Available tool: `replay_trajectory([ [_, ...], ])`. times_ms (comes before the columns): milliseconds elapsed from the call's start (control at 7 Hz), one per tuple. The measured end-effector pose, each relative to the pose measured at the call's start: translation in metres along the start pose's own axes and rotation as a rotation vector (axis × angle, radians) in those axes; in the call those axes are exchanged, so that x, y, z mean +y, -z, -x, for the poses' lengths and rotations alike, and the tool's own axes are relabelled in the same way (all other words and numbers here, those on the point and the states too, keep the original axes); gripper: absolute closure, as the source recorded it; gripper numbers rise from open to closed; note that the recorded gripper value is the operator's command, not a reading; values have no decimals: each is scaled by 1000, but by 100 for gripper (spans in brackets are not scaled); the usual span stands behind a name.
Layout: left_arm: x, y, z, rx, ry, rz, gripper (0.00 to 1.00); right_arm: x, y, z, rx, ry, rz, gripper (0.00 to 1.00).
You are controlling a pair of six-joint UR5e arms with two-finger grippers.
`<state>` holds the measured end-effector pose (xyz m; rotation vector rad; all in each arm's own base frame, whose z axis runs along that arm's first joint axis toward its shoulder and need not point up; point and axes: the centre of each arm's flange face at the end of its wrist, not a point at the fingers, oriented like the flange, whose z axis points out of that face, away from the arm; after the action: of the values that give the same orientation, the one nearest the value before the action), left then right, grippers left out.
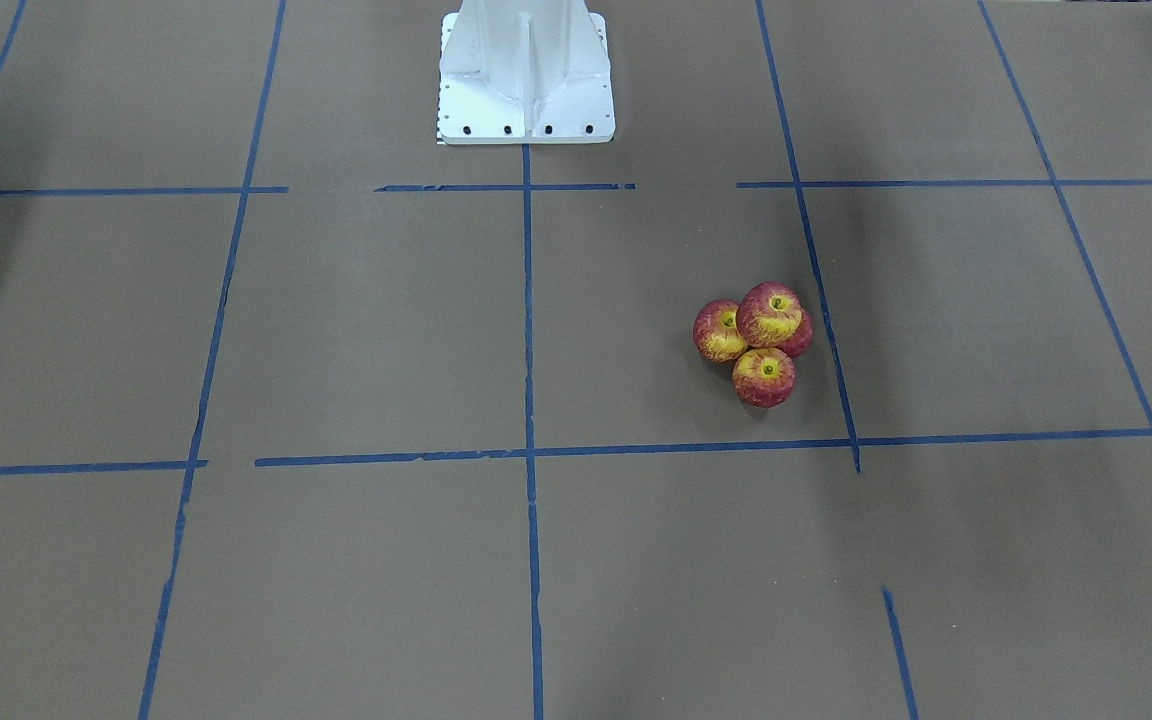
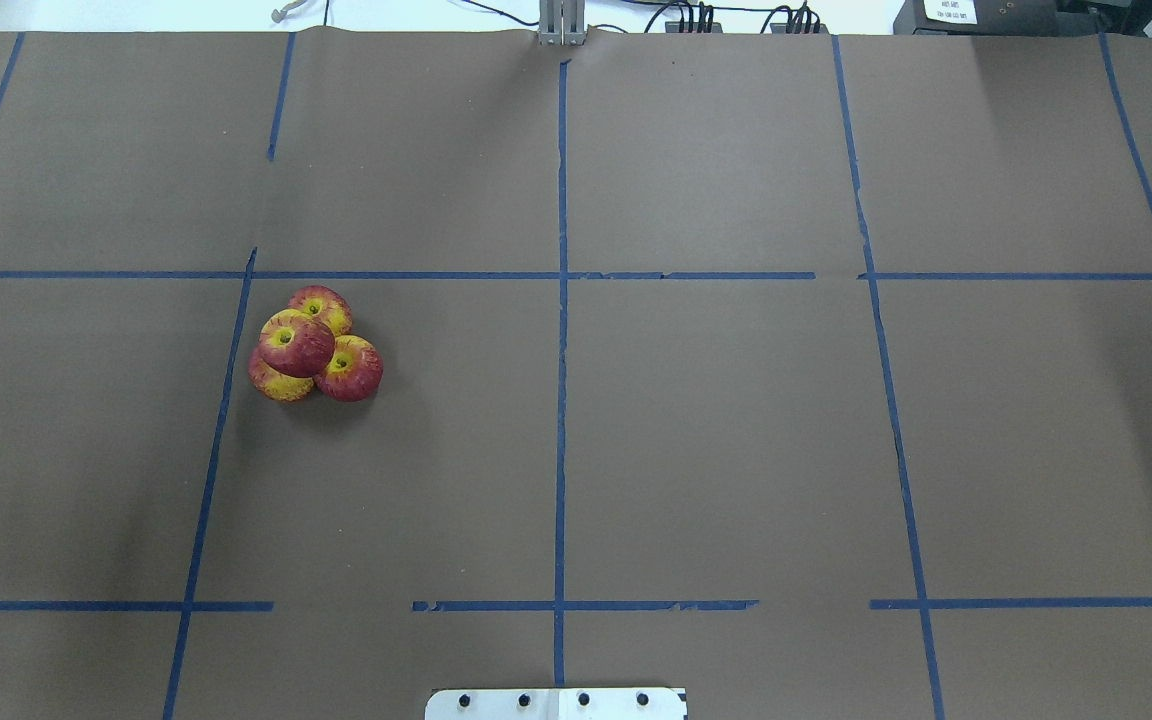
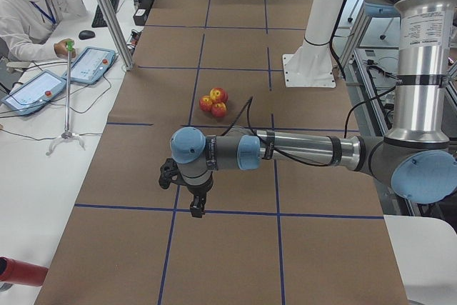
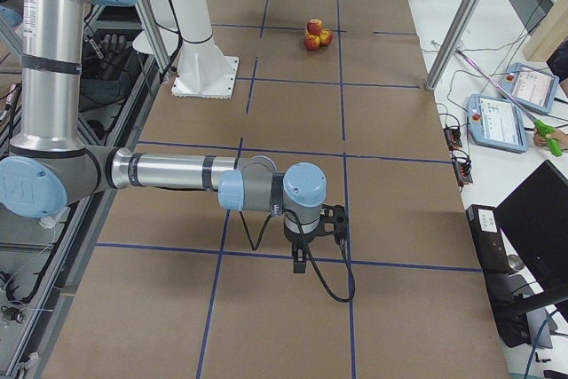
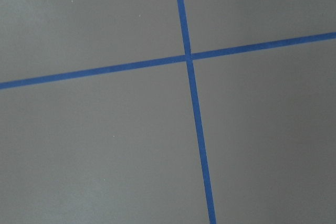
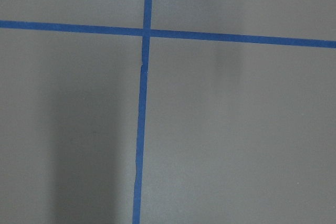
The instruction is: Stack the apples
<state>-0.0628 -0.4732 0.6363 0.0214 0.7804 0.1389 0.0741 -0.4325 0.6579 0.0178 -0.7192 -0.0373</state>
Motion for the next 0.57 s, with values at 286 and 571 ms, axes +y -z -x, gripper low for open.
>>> replay_trajectory([
  [286, 3, -3, 1, 2, 12, 10, 0, 0, 0, 0, 0, 1, 0, 0],
  [571, 3, -2, 0, 1, 8, 7, 0, 0, 0, 0, 0, 0, 0, 0],
])
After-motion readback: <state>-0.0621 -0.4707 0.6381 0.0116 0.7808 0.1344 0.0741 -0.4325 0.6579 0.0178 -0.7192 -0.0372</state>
